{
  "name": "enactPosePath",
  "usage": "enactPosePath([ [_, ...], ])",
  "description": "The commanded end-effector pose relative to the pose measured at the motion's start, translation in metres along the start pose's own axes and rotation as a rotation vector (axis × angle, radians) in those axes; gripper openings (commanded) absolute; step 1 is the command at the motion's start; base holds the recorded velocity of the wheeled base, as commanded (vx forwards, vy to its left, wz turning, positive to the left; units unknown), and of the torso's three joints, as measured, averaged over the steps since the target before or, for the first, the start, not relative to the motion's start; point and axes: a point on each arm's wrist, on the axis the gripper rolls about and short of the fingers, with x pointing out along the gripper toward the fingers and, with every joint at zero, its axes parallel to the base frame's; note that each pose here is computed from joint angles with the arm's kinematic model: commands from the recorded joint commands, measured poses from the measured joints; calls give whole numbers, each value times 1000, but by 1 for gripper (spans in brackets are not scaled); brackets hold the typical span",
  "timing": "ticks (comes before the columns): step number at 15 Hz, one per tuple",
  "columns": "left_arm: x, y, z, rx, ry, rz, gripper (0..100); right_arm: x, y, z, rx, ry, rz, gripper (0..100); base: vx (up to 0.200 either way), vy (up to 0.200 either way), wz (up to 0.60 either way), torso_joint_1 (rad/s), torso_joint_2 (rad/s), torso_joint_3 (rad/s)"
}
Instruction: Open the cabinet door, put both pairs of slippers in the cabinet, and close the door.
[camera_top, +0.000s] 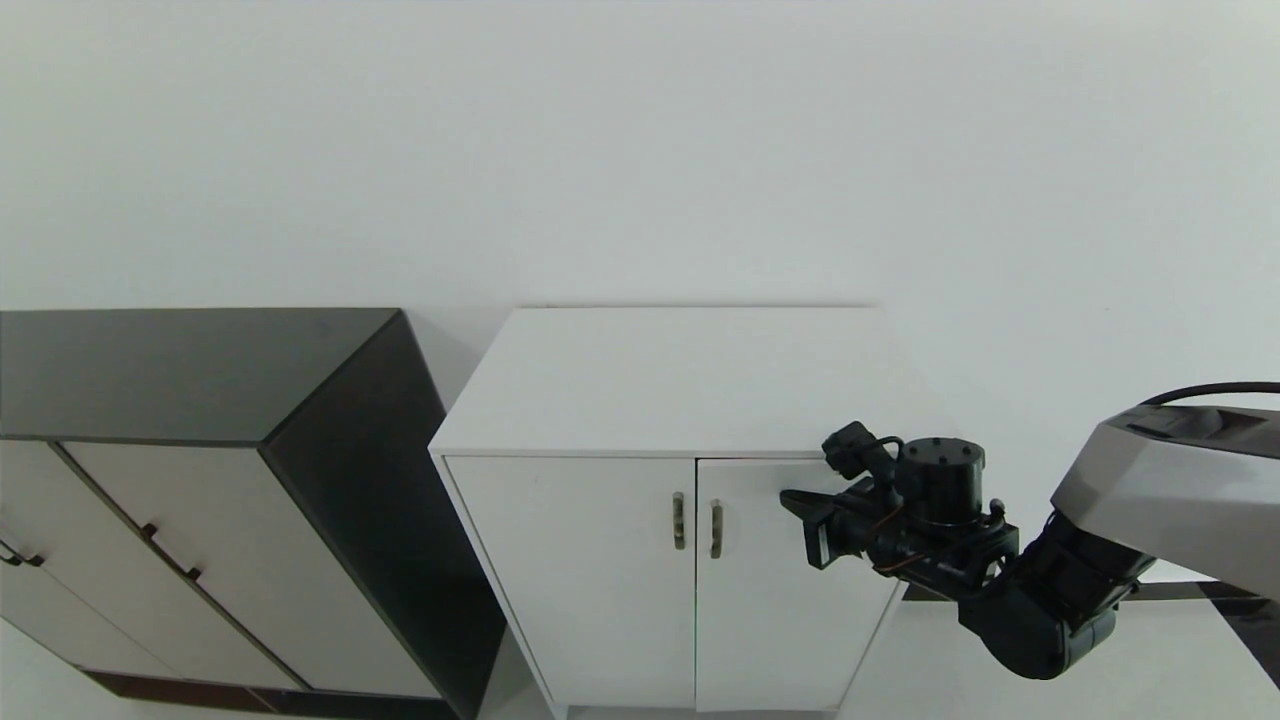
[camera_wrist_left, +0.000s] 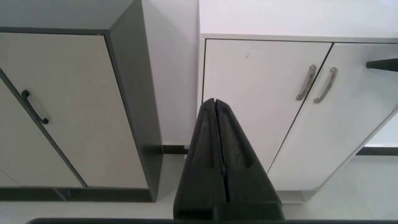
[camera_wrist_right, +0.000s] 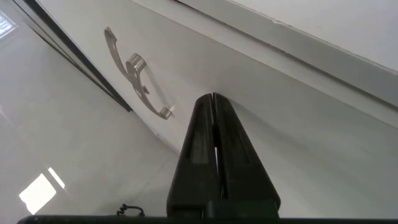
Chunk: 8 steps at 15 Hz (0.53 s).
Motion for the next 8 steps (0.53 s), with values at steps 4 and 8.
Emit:
enactPosePath([
  [4,0,0,0,0,1,-1,0,0,-2,-1,1,1,-5,0,0,0,0,0,0,0],
  [8,0,0,0,0,1,1,0,0,-6,0,2,-5,-15,0,0,0,0,0,0,0],
])
